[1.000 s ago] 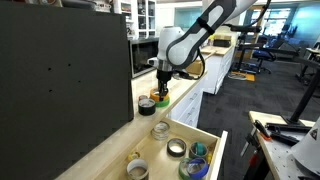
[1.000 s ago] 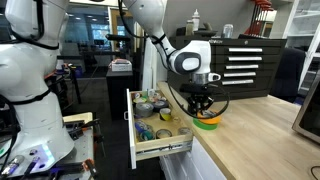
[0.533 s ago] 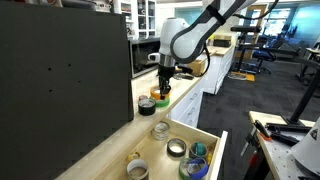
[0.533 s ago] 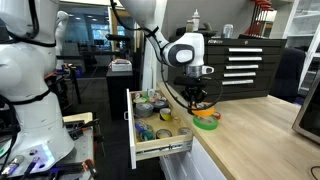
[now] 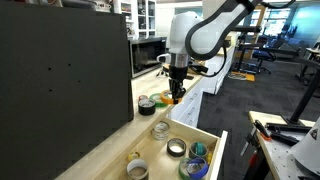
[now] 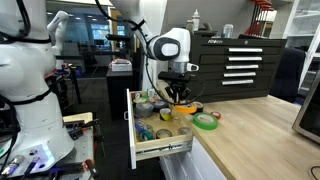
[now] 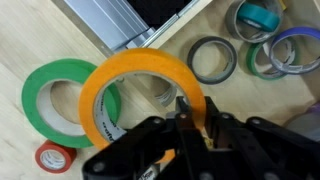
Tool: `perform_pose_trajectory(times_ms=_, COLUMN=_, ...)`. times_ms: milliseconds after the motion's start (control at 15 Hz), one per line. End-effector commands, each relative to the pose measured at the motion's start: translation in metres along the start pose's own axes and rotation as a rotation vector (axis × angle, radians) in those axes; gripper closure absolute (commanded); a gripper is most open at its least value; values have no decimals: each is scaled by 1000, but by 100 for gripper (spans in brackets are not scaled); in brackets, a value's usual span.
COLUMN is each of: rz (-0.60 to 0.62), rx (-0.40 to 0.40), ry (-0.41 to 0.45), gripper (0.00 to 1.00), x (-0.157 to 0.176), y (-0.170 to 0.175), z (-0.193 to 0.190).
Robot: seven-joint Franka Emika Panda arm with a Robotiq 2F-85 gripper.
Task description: Put the orange masking tape in the open drawer
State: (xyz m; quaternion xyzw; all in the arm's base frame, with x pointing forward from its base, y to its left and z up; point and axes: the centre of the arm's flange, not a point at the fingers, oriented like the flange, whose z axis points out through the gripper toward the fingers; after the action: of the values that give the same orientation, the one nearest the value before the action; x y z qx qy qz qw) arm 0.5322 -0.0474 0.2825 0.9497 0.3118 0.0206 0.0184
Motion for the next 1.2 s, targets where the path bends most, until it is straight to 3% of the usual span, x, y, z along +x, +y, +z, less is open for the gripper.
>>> perform_pose_trajectory(times_ms=0, rz=-18, rx=25, ry=-24, gripper=95, x=-23, y=-36, z=-16)
perform_pose_trajectory(times_ms=400, rz=-84, rx=49, ry=-61, gripper=95, x=-30, y=-78, z=4)
perform_pose_trajectory(times_ms=1133, rz=-239, rx=162, ry=-101, gripper=95, x=-4, y=-147, z=55)
